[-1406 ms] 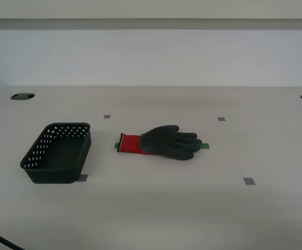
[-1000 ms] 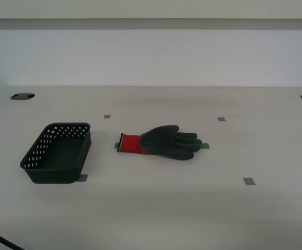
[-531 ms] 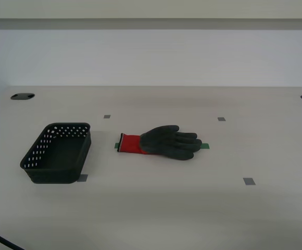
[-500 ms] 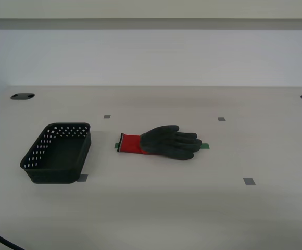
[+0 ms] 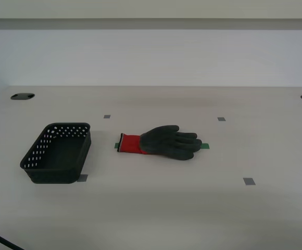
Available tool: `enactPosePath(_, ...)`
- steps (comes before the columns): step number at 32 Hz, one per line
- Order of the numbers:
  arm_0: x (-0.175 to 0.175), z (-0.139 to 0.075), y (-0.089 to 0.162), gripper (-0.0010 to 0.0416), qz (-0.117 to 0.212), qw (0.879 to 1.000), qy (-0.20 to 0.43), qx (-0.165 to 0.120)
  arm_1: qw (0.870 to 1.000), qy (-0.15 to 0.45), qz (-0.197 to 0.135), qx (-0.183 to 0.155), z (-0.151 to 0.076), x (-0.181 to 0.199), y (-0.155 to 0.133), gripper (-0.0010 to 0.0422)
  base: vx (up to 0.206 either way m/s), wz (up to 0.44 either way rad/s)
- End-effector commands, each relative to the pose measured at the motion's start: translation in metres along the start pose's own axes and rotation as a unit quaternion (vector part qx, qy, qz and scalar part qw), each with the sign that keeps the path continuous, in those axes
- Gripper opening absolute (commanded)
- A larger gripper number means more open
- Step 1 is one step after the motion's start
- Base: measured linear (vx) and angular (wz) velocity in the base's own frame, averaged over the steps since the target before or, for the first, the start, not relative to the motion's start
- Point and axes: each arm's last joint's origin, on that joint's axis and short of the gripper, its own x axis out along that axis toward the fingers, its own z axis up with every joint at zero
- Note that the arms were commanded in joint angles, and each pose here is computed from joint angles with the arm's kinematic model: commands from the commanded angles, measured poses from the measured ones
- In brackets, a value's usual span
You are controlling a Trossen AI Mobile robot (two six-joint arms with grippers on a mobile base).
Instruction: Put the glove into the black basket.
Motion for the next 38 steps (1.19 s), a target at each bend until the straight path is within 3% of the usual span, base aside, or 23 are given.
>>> enactPosePath(1,0.0,0.001,0.0,0.0001,0.0,1.0,-0.002,0.0,1.0,-0.006,0.001,-0.002,0.003,0.001,0.0,0.0,0.0,0.0)
enactPosePath(3,0.0,0.001,0.0,0.0001,0.0,1.0,-0.002,0.0,1.0,-0.006,-0.003,-0.014,0.006,0.002,0.0,0.0,0.0,0.0)
enactPosePath(5,0.0,0.001,0.0,0.0001,0.0,1.0,-0.002,0.0,0.998,0.015,-0.036,-0.041,0.012,0.005,-0.002,0.0,0.0,0.0)
enactPosePath(9,0.0,0.001,0.0,0.0,0.0,1.0,-0.002,0.0,0.99,0.105,-0.057,-0.075,0.022,0.015,-0.01,0.0,0.0,0.0)
enactPosePath(13,0.0,0.001,0.0,0.0,0.0,1.0,-0.002,0.0,0.978,0.185,-0.088,-0.043,0.029,0.026,-0.026,0.0,0.0,0.0)
enactPosePath(20,0.0,0.001,0.0,0.0,0.0,1.0,-0.002,0.0,0.942,0.287,-0.177,0.005,0.02,0.051,-0.079,0.0,0.0,0.0)
enactPosePath(24,0.0,0.001,0.0,0.0001,0.0,1.0,-0.002,0.0,0.908,0.348,-0.232,0.029,-0.008,0.068,-0.12,0.0,0.0,0.0)
enactPosePath(26,0.0,0.001,0.0,0.0001,0.0,1.0,-0.002,0.0,0.874,0.402,-0.27,0.045,-0.035,0.08,-0.144,0.0,0.0,0.0)
enactPosePath(28,0.0,0.001,0.0,0.0,0.0,1.0,-0.002,0.0,0.85,0.439,-0.283,0.061,-0.059,0.092,-0.162,0.0,0.0,0.0)
enactPosePath(30,0.0,0.001,0.0,0.0001,0.0,1.0,-0.002,0.0,0.834,0.461,-0.293,0.076,-0.08,0.104,-0.176,0.0,0.0,0.0)
enactPosePath(32,0.0,0.0,0.0,0.0,0.0,1.0,0.002,0.0,0.826,0.475,-0.292,0.08,-0.094,0.113,-0.182,0.0,0.0,0.0)
enactPosePath(35,0.0,0.0,0.0,0.0,0.001,1.0,0.002,0.0,0.8,0.518,-0.288,0.088,-0.121,0.131,-0.194,0.0,0.0,0.0)
enactPosePath(36,0.0,0.0,0.0,0.0001,0.0,1.0,0.002,0.0,0.789,0.535,-0.287,0.092,-0.13,0.135,-0.197,0.0,0.0,0.0)
enactPosePath(37,0.0,0.0,0.0,0.0001,0.001,1.0,0.002,0.0,0.763,0.567,-0.296,0.092,-0.147,0.142,-0.202,0.0,0.0,0.0)
enactPosePath(38,0.0,0.0,0.0,0.0,0.0,1.0,0.002,0.0,0.753,0.579,-0.301,0.088,-0.153,0.144,-0.204,0.0,0.0,0.0)
